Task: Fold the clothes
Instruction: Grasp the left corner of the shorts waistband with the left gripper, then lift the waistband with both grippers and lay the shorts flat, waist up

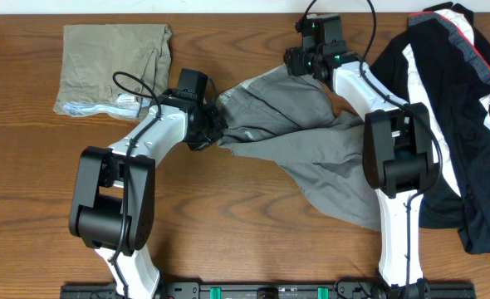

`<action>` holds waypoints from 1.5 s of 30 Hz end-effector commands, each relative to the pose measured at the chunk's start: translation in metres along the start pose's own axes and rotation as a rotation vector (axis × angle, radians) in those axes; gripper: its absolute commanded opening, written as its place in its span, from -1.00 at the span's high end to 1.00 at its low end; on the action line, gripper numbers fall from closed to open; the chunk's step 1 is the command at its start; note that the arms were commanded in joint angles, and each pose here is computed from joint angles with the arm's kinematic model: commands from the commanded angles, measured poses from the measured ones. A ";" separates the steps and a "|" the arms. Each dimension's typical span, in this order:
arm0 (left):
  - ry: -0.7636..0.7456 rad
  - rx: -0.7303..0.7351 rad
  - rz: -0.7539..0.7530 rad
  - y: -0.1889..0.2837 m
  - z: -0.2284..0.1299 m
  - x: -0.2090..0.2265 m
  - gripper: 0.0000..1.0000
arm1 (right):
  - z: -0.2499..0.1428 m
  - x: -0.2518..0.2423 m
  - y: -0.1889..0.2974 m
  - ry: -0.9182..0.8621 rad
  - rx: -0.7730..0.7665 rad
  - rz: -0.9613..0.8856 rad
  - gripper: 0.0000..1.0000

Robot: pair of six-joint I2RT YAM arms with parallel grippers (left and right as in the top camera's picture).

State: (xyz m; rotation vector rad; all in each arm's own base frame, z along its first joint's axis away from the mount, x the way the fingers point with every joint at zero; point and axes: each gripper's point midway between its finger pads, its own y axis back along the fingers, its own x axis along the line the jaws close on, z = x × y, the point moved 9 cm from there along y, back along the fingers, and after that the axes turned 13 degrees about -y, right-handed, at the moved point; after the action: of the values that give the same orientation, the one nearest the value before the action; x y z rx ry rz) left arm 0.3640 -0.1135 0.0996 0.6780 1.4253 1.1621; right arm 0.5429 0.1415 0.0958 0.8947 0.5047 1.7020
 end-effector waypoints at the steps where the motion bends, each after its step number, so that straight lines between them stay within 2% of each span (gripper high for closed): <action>1: -0.016 0.002 0.031 -0.003 -0.002 0.005 0.88 | -0.010 -0.006 -0.011 -0.033 0.034 0.017 -0.26; 7: -0.016 0.000 0.033 -0.003 -0.002 0.005 0.88 | -0.015 -0.009 -0.014 -0.038 0.052 0.011 -0.22; 10: -0.016 0.000 0.033 -0.003 -0.002 0.005 0.88 | -0.021 -0.010 -0.020 -0.050 0.069 0.016 -0.11; 12: -0.016 0.000 0.034 -0.003 -0.002 0.005 0.87 | -0.025 -0.009 -0.023 -0.056 0.090 0.050 0.11; 16: -0.032 -0.004 0.039 -0.003 -0.002 0.005 0.88 | -0.031 -0.007 -0.025 -0.062 0.120 0.088 0.94; 17: -0.045 -0.008 0.048 -0.003 -0.002 0.006 0.88 | -0.031 -0.007 -0.025 -0.062 0.121 0.087 0.97; 23: -0.202 -0.045 0.043 0.007 0.007 0.004 0.88 | -0.009 -0.003 -0.014 -0.079 0.048 0.104 0.98; 27: -0.272 -0.132 0.022 0.034 0.025 0.001 0.88 | 0.025 0.007 0.018 -0.055 -0.025 0.120 0.97; 31: -0.301 -0.243 0.010 0.081 0.043 0.003 0.88 | 0.064 0.020 0.073 -0.007 -0.102 0.131 0.97; 35: -0.333 -0.362 0.013 0.145 0.057 0.004 0.88 | 0.099 0.035 0.151 0.041 -0.207 0.141 0.97; 40: -0.425 -0.511 0.015 0.221 0.054 -0.009 0.88 | 0.116 0.045 0.240 0.069 -0.302 0.093 0.97; 45: -0.506 -0.659 0.001 0.280 0.038 -0.027 0.88 | 0.116 0.049 0.319 0.082 -0.374 0.037 0.98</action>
State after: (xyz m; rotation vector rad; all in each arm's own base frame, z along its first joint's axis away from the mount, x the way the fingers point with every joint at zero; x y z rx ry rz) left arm 0.3631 -0.0307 0.3374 0.4696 0.6931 1.2447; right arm 0.4451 0.0909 0.3875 0.6536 0.2225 1.8373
